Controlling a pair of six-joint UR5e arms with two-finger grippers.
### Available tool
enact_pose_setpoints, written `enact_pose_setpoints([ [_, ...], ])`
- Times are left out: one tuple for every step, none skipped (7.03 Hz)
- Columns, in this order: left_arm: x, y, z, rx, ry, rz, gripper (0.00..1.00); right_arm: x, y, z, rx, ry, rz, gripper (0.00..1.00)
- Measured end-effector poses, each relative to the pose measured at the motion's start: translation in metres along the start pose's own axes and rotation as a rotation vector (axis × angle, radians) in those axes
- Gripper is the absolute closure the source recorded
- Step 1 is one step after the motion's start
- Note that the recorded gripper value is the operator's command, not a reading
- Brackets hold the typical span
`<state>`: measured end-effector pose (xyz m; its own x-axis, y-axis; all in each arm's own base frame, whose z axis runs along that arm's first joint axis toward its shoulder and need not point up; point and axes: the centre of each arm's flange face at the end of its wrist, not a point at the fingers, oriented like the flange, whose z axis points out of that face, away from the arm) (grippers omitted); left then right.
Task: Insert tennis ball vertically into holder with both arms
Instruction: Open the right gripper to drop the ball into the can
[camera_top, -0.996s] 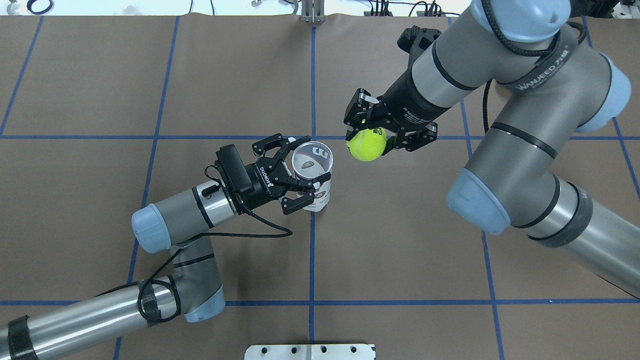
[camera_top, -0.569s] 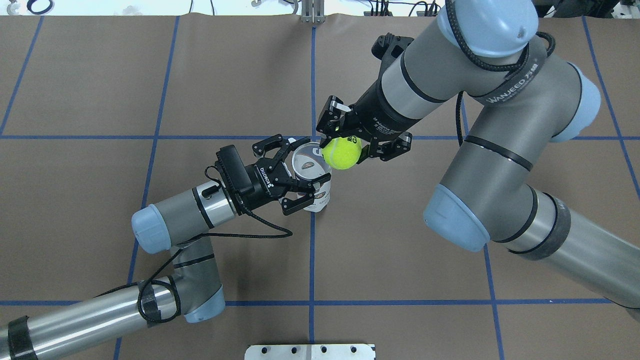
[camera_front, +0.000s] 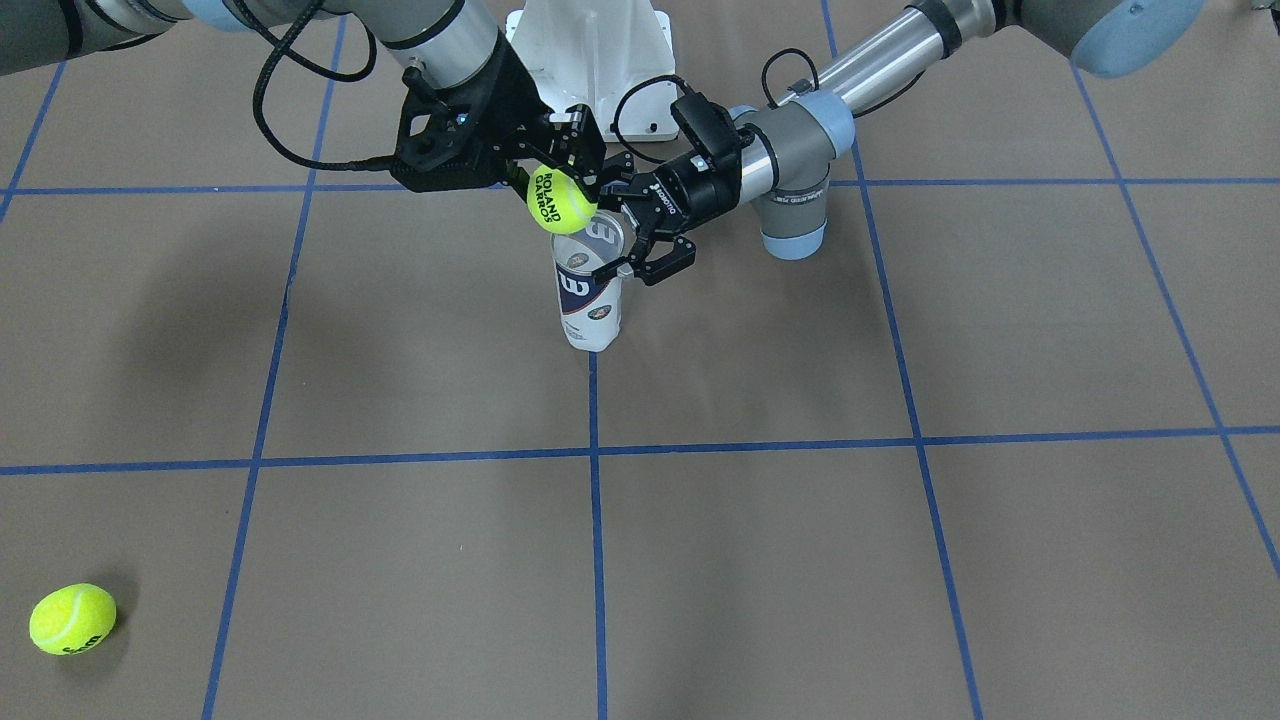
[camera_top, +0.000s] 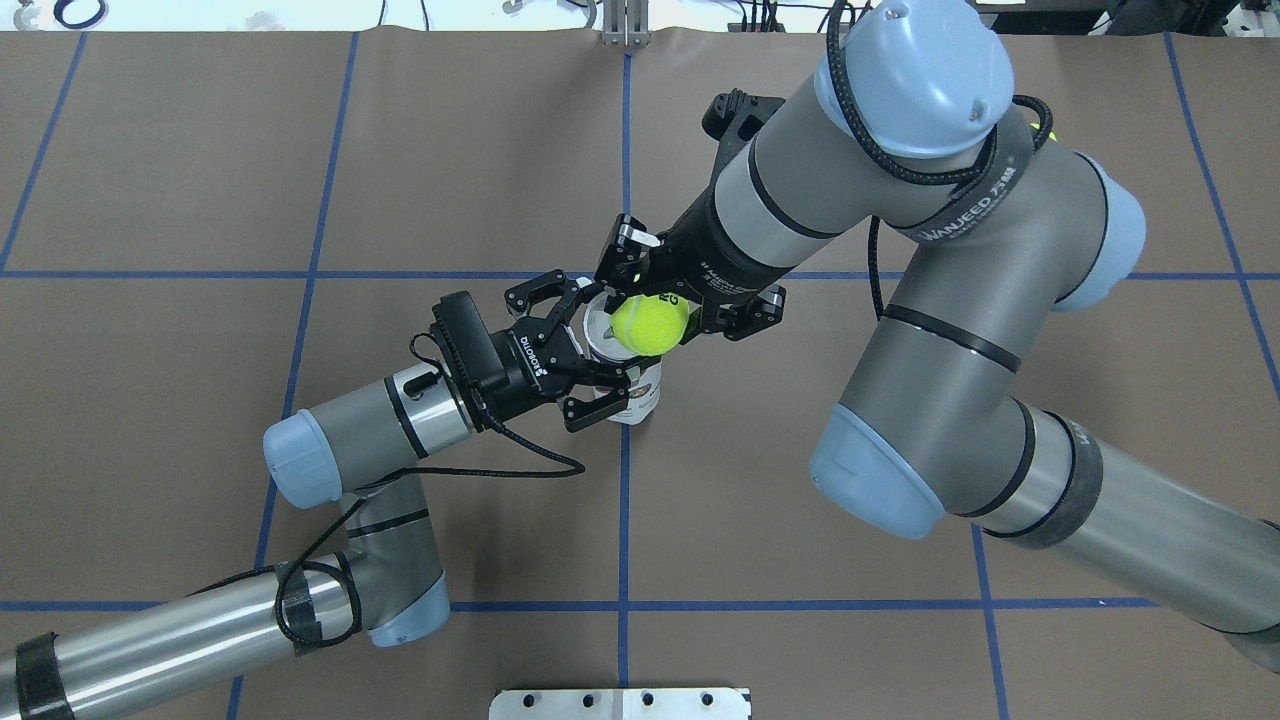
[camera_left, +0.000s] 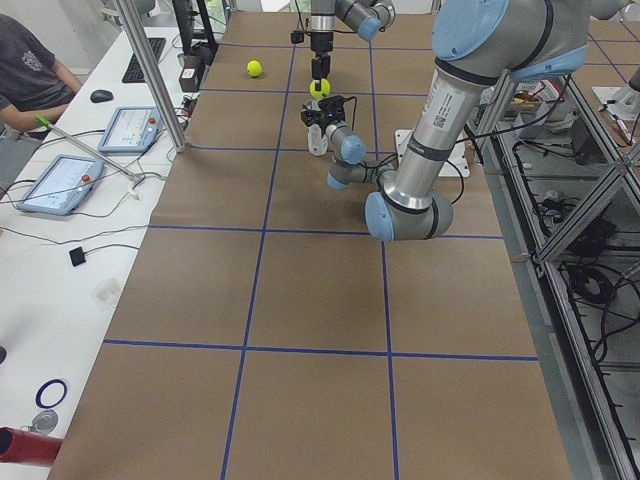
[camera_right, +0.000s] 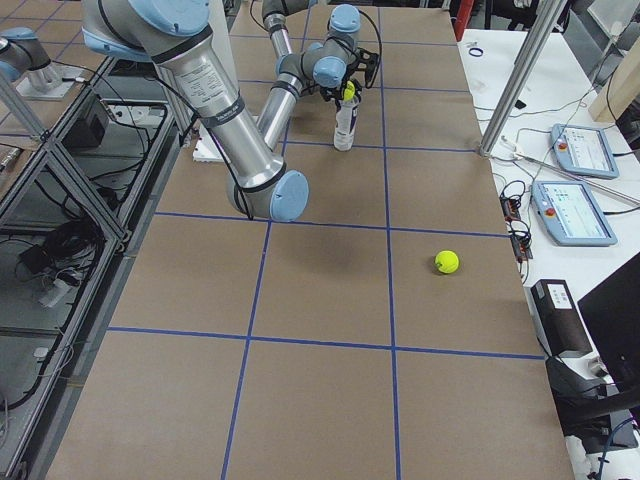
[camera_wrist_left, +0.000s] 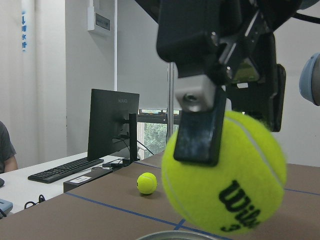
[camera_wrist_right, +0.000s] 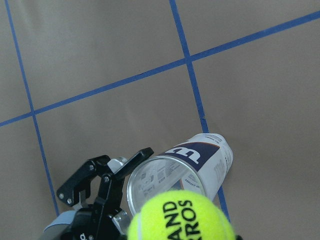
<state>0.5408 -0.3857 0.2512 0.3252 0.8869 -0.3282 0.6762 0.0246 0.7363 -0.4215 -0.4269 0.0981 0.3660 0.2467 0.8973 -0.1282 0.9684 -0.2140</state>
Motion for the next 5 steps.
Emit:
enact_pose_setpoints([
  [0.0001, -0.0001, 0.0001, 0.0, 0.0, 0.0, 0.12, -0.0016, 0.0008, 0.0006, 0.0, -0.001, 0.0, 0.66],
  [0.0001, -0.0002, 0.0002, 0.0, 0.0, 0.0, 0.11, -0.0031, 0.0009, 0.0015, 0.0, 0.0, 0.0, 0.42],
  [0.0001, -0.0002, 0.0002, 0.0, 0.0, 0.0, 0.11, -0.0051, 0.0007, 0.0024, 0.0, 0.0, 0.0, 0.3],
  [0.0001, -0.0001, 0.0001, 0.0, 0.0, 0.0, 0.11, -0.0068, -0.0001, 0.0039, 0.0, 0.002, 0.001, 0.1],
  [0.0, 0.0, 0.0, 0.0, 0.0, 0.0, 0.11, -0.0073, -0.0013, 0.0061, 0.0, 0.005, 0.003, 0.02],
])
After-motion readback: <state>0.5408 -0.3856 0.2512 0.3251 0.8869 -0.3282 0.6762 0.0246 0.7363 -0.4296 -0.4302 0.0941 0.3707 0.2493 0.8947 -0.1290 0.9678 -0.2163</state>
